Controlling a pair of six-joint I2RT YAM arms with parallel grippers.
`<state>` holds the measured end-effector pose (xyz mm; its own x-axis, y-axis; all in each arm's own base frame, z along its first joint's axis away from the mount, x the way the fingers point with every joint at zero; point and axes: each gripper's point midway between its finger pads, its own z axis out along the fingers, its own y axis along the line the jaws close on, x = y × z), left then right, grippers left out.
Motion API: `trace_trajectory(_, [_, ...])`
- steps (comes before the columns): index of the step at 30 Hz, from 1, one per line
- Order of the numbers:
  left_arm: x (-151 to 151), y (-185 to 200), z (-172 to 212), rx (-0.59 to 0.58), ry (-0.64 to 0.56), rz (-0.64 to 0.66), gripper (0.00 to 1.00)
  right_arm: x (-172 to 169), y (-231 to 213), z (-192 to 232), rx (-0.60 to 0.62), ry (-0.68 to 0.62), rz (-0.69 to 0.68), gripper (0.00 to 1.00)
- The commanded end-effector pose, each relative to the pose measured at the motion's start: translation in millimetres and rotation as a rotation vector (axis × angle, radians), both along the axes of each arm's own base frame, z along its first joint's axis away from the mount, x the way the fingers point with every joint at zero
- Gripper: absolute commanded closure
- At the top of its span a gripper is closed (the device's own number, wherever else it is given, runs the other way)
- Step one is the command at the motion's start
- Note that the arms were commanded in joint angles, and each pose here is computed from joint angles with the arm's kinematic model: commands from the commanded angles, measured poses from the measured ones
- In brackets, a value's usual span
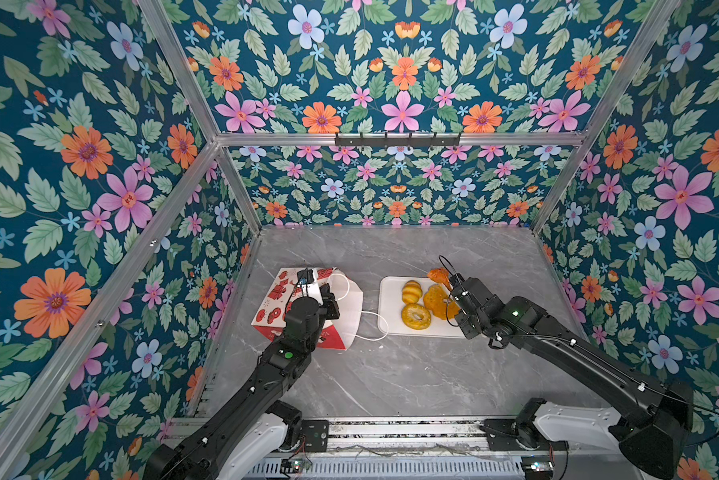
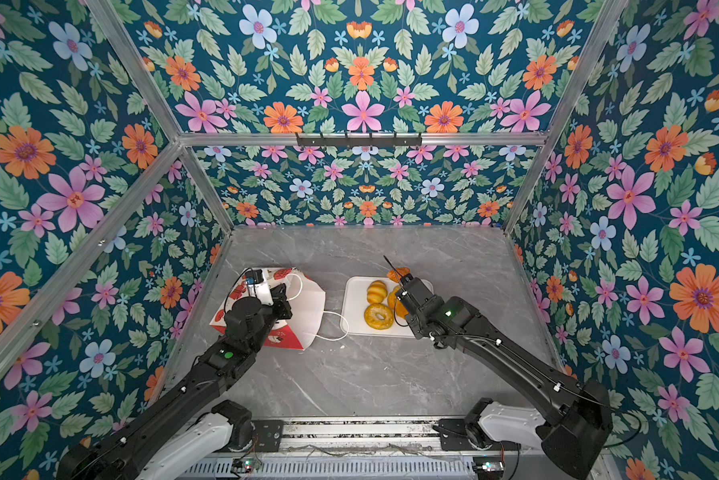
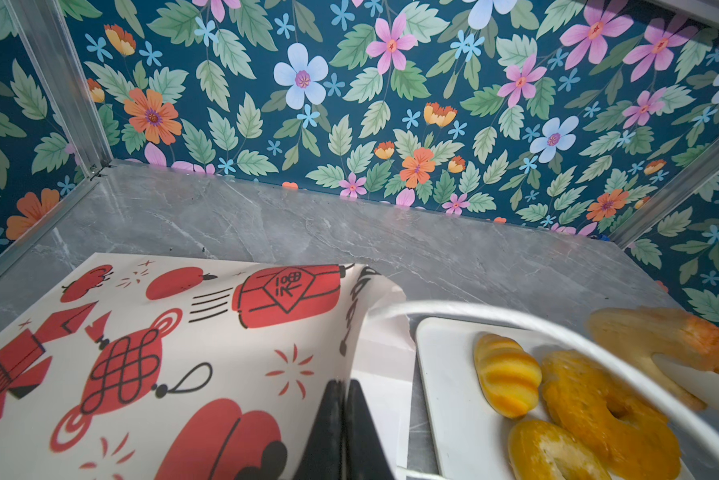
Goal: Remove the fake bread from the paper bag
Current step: 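Pull the orange bread out of the bag and carry it over the tray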
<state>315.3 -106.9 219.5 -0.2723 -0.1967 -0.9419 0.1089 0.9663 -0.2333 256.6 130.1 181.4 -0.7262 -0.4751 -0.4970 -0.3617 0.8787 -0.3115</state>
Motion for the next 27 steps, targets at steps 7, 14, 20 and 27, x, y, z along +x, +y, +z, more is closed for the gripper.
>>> trace_trajectory(7, [1, 0, 3, -0.023, -0.016, -0.004, 0.92, -2, -14, -10, -0.076, 0.020, -0.044, 0.74])
trace_trajectory(14, [0, -1, 2, -0.032, -0.016, -0.007, 0.92, -16, 1, -32, -0.014, 0.128, 0.001, 0.72])
trace_trajectory(20, [1, -1, 1, -0.033, -0.013, -0.007, 0.92, -27, 11, -36, 0.050, 0.178, 0.024, 0.64])
trace_trajectory(27, [2, -2, 0, -0.037, -0.011, -0.011, 0.92, -33, 15, -38, 0.090, 0.202, 0.027, 0.61])
